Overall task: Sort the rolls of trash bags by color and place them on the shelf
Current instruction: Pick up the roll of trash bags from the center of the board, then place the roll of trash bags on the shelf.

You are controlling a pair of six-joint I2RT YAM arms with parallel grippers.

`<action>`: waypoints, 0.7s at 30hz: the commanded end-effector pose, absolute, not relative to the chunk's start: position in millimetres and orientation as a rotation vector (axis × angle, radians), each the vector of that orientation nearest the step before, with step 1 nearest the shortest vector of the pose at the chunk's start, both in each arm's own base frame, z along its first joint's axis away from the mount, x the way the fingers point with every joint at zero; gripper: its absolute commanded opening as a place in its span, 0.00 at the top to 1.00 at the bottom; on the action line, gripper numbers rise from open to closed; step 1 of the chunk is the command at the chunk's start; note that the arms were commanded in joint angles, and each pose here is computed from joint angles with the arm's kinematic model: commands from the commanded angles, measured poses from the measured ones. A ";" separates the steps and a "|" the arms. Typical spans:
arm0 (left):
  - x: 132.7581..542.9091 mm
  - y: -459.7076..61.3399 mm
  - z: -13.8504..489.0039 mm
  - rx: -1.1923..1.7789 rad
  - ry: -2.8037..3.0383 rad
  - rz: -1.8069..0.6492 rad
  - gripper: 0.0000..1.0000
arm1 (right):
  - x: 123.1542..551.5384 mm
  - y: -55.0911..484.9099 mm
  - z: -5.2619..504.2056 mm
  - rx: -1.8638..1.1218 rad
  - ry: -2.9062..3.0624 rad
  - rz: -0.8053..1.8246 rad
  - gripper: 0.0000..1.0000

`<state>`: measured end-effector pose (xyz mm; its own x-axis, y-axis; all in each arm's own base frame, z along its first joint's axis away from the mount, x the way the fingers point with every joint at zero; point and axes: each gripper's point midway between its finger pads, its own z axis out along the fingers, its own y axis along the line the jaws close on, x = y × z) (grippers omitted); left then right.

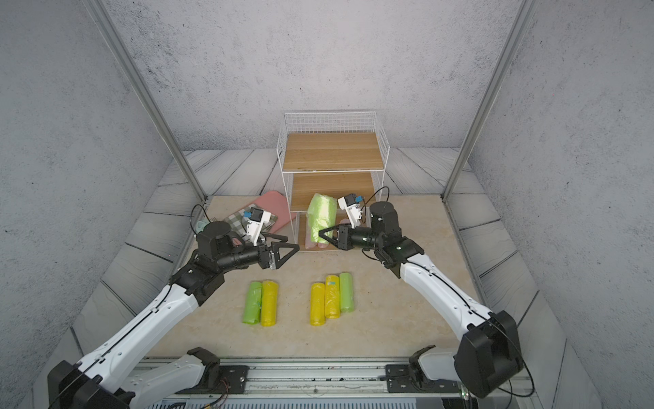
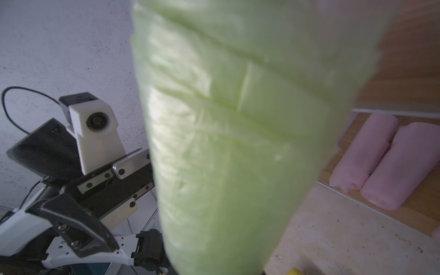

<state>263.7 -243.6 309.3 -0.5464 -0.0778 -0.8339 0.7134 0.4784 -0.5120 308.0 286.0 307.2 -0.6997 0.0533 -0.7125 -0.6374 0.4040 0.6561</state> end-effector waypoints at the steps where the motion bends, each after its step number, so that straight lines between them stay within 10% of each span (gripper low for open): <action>1: 261.5 -232.2 300.5 0.539 1.886 -1.077 0.03 | 336.2 287.1 308.6 -0.414 2.015 1.271 1.00; 21: 254.6 -217.2 274.5 0.551 1.957 -0.963 0.03 | 432.8 318.8 312.4 -0.068 1.957 1.396 1.00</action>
<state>254.7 -222.1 274.3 -0.5487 0.0112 -0.8359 0.6776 0.5916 -0.4369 417.8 312.2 289.0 -0.7715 0.3008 -0.5606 -0.3967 0.4614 0.7935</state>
